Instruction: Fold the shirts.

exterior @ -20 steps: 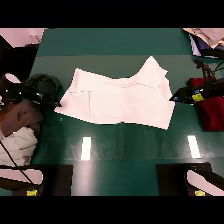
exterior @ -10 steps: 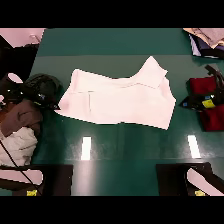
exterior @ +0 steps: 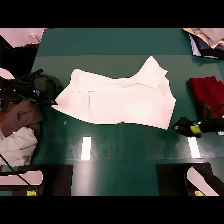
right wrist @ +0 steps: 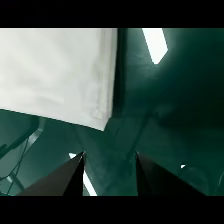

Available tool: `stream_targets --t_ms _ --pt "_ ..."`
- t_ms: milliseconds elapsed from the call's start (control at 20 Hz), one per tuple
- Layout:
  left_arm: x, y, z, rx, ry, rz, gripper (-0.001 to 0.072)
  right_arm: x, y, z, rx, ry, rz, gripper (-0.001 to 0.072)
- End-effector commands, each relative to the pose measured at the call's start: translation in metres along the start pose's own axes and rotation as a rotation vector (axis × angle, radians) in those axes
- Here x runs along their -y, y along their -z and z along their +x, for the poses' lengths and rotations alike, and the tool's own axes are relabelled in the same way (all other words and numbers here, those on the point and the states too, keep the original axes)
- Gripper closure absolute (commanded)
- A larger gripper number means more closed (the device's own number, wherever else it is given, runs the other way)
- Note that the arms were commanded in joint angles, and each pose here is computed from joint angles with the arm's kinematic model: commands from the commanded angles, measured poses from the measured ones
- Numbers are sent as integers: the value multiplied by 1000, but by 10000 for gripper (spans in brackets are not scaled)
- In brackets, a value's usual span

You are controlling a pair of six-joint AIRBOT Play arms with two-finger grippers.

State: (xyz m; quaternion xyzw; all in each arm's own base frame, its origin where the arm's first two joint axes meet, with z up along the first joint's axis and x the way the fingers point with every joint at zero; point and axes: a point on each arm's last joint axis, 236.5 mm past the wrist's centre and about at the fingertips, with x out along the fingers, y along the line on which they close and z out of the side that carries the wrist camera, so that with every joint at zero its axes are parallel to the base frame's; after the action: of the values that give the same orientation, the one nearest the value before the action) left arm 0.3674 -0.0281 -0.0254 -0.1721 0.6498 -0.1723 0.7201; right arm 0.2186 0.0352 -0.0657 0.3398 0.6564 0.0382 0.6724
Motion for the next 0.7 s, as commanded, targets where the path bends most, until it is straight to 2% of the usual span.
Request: stream_targets --t_ms 0,300,350,500,650 --pt "6 1 -2 -2 19 0 688 -9 -3 30 28 -24 -9 331" --pt "6 2 -2 -6 21 -1 688 -22 -32 29 85 -10 -49 337" --pt "7 2 -2 -7 22 0 688 -23 -34 29 81 -9 -48 367" --pt "7 4 -3 -13 24 -8 688 -24 -34 29 75 -10 -65 692" --pt "13 -13 -26 105 -16 9 689 -37 -48 3 179 -24 -119 692"
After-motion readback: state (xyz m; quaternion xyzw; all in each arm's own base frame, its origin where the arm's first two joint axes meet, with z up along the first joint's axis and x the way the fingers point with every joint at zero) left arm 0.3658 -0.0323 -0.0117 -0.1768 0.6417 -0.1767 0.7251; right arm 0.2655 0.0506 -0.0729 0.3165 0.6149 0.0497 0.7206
